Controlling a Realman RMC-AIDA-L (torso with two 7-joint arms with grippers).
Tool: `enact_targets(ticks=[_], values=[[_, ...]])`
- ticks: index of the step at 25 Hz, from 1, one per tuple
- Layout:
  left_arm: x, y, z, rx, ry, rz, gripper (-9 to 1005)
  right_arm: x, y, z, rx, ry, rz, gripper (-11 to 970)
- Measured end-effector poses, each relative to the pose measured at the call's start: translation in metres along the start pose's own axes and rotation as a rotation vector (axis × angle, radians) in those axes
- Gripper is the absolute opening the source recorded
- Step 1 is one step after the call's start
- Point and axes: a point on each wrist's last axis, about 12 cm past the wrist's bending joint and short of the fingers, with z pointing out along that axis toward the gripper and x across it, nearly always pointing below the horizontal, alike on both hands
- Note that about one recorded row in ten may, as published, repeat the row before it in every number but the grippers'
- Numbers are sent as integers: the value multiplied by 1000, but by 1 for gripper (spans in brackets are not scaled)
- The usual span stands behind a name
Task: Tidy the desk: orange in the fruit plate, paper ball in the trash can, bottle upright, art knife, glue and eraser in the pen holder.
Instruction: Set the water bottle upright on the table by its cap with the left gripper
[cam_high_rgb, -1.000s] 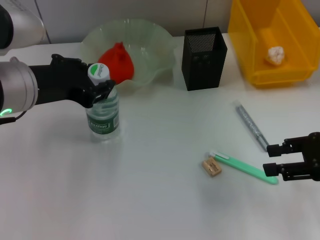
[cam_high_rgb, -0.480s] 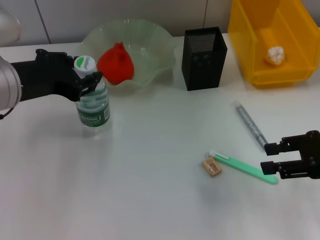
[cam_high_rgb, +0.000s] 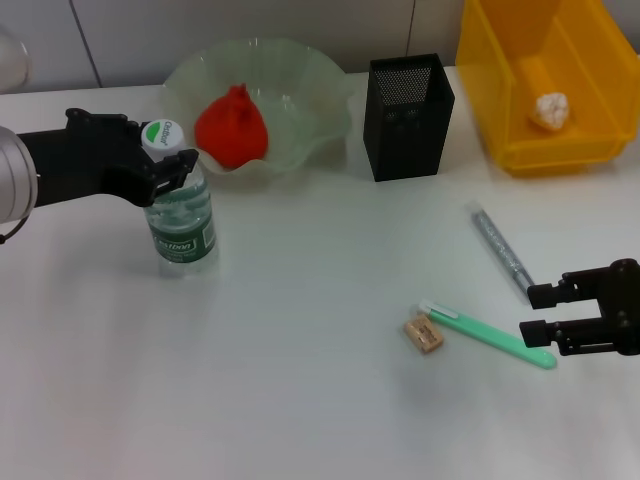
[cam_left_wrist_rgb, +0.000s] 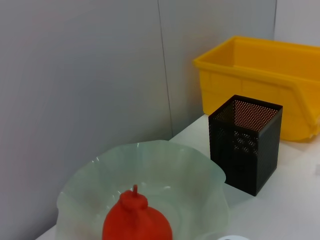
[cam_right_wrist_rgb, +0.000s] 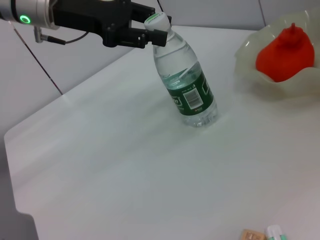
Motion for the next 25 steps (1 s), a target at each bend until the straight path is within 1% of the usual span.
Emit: enact_targets(ticks=[6,13,25], values=[[3,7,1,2,14,-32,498,1,1,2,-6,-2,5,618],[6,10,0,-5,19,-49,507,2,1,3,-13,-4,13,618],[7,10,0,-2,22,-57,523,3,1,4,-17,-4,19,619]])
